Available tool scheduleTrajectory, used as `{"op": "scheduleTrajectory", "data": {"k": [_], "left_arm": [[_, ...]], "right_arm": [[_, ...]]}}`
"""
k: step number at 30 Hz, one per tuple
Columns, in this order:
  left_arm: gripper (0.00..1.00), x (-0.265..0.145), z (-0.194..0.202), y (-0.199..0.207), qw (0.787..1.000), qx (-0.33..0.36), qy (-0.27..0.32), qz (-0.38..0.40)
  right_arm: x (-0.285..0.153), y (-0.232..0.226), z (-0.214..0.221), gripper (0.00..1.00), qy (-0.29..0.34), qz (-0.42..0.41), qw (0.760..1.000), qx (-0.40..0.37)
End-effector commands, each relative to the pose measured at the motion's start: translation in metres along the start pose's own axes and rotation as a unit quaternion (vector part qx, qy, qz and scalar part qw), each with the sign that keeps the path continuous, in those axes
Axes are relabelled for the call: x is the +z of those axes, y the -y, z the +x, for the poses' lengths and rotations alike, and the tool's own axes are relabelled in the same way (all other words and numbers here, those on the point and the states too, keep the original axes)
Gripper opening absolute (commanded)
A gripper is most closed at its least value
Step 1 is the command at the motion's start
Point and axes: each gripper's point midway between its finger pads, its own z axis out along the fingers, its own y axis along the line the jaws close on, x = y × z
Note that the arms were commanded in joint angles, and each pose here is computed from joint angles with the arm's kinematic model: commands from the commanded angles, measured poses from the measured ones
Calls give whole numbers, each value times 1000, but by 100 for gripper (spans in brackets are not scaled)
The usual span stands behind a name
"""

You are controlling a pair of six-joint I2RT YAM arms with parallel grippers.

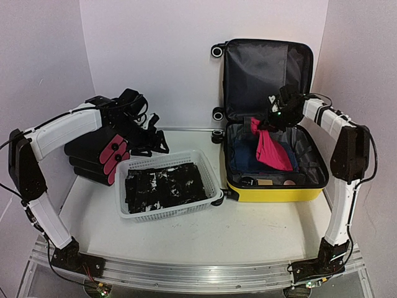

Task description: Open, take out, and arrange the luggage

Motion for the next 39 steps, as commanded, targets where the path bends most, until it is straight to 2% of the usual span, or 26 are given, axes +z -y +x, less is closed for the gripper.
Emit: {"op": "scheduleTrajectory", "data": {"k": [1, 7, 11, 14, 27, 39], "left_arm": [[73, -11, -22, 18, 999, 18, 31, 25], [73, -12, -28, 24, 999, 17, 35, 34], [73, -12, -29, 26, 998, 16, 35, 40], [73, -14, -30, 28, 998, 13, 36, 44], [75, -39, -5, 22, 997, -32, 51, 47], [78, -102, 40, -15, 984, -133, 109, 46]], "right_arm": [[-75, -56, -19, 0, 52, -119, 991, -2], [-110, -92, -4, 0, 25, -217, 975, 30], [-124, -114, 4, 0, 6, -283, 956, 72], [-124, -130, 19, 0, -19, -304, 950, 73], [-75, -211, 71, 0, -77, -298, 949, 71], [-6, -273, 113, 0, -99, -258, 959, 58]]}}
